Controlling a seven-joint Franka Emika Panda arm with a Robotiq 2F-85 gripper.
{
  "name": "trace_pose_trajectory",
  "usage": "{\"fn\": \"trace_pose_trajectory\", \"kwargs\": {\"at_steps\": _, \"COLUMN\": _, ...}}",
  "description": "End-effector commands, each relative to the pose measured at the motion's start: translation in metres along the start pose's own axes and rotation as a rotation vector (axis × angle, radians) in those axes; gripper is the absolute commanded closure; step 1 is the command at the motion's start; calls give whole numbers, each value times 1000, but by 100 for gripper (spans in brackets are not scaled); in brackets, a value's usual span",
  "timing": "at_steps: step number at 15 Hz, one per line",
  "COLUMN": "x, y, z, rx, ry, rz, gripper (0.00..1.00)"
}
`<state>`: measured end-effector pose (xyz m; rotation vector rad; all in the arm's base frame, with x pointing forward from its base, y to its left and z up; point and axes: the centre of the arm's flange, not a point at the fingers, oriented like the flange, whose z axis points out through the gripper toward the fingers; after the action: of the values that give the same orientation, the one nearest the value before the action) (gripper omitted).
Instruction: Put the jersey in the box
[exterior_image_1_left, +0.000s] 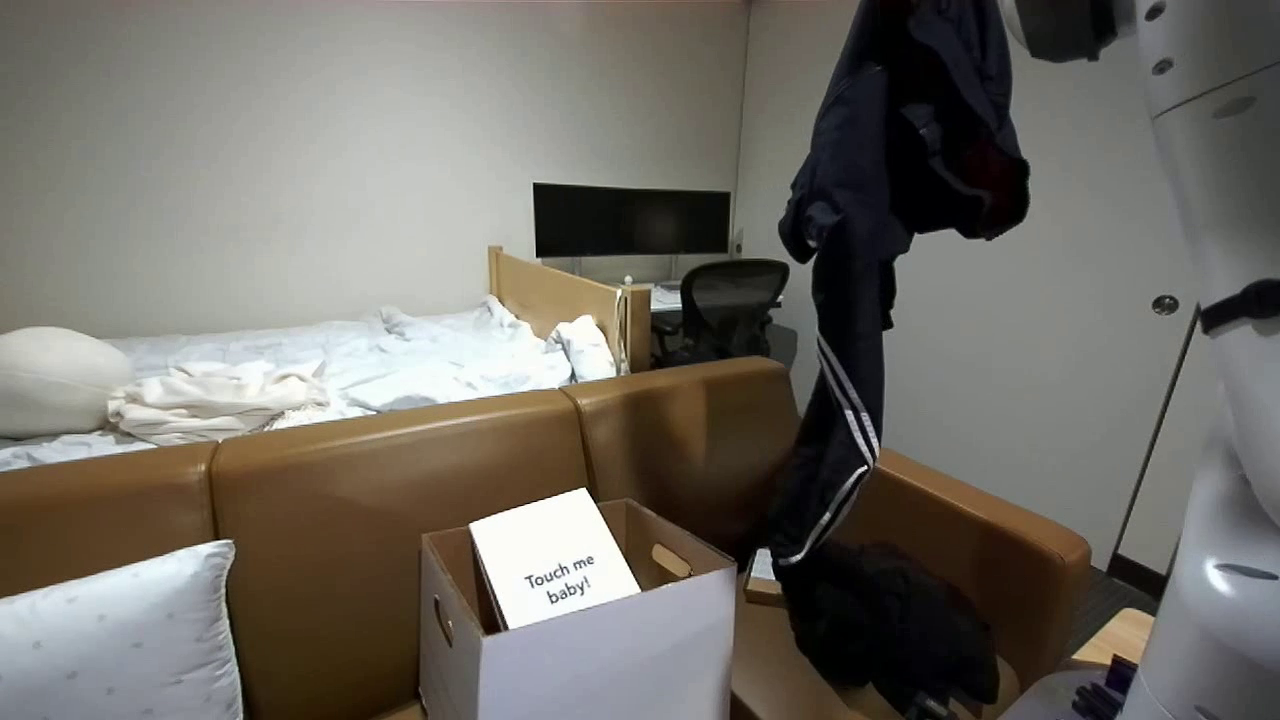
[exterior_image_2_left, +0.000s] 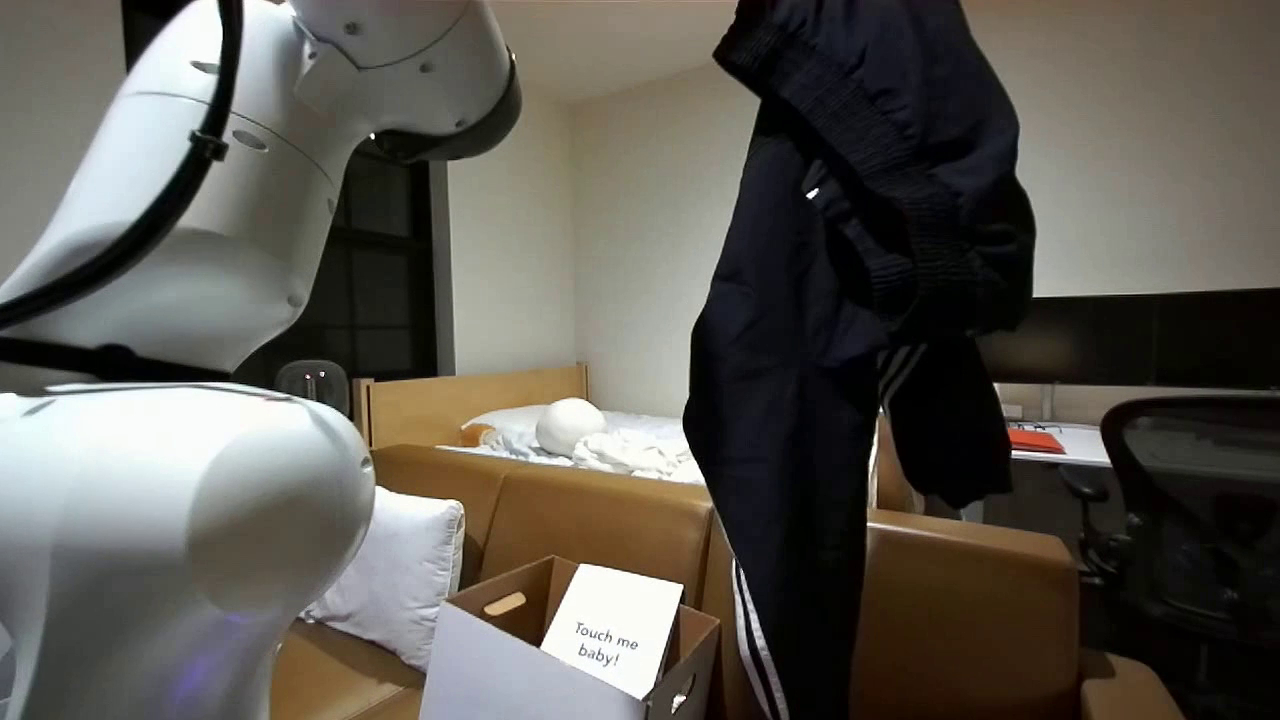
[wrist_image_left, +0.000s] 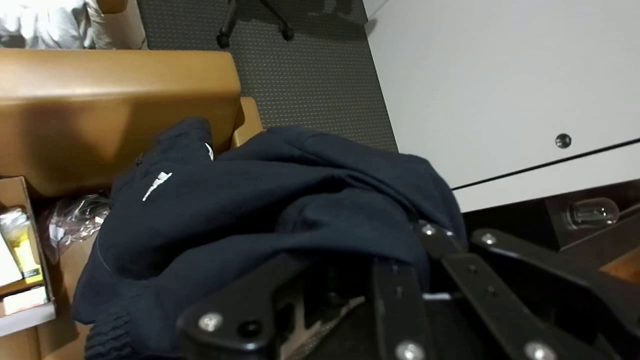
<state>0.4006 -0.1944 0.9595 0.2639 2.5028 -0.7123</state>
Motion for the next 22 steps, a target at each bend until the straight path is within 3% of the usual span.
{"fn": "trace_pose_trajectory", "kwargs": {"at_steps": 1, "x": -38, "y": 36, "z": -35, "rx": -8, "ry": -15, "rz": 181, "gripper": 99}}
{"fn": "trace_pose_trajectory", "kwargs": {"at_steps": 4, "x": -13, "y": 5, "z": -32, "rx": -9, "ry": -64, "rz": 279, "gripper": 99}}
{"fn": "trace_pose_trajectory", "kwargs": {"at_steps": 7, "x": 2, "y": -10, "z": -35, "rx": -24, "ry": -182, "rz": 330, "gripper": 99}}
{"fn": "trace_pose_trajectory", "kwargs": {"at_steps": 11, "x": -7, "y": 15, "z": -61, "rx": -61, "ry": -337, "rz": 394, "gripper": 99}}
{"fn": "trace_pose_trajectory", "kwargs": {"at_steps": 13, "x": -14, "y": 39, "z": -74, "rx": -14, "ry": -425, "rz": 373, "gripper": 99}}
{"fn": "trace_pose_trajectory", "kwargs": {"at_steps": 14, "x": 33, "y": 2, "z": -59, "rx": -58, "ry": -331, "rz": 312, "gripper": 98}}
{"fn": "trace_pose_trajectory", "kwargs": {"at_steps": 18, "x": 22, "y": 44, "z": -56, "rx": -10, "ry": -371, "rz": 303, "gripper": 99}}
{"fn": "trace_pose_trajectory", "kwargs": {"at_steps": 22, "x": 26, "y": 102, "z": -85, "rx": -231, "ry": -326, "rz": 359, "gripper": 99}}
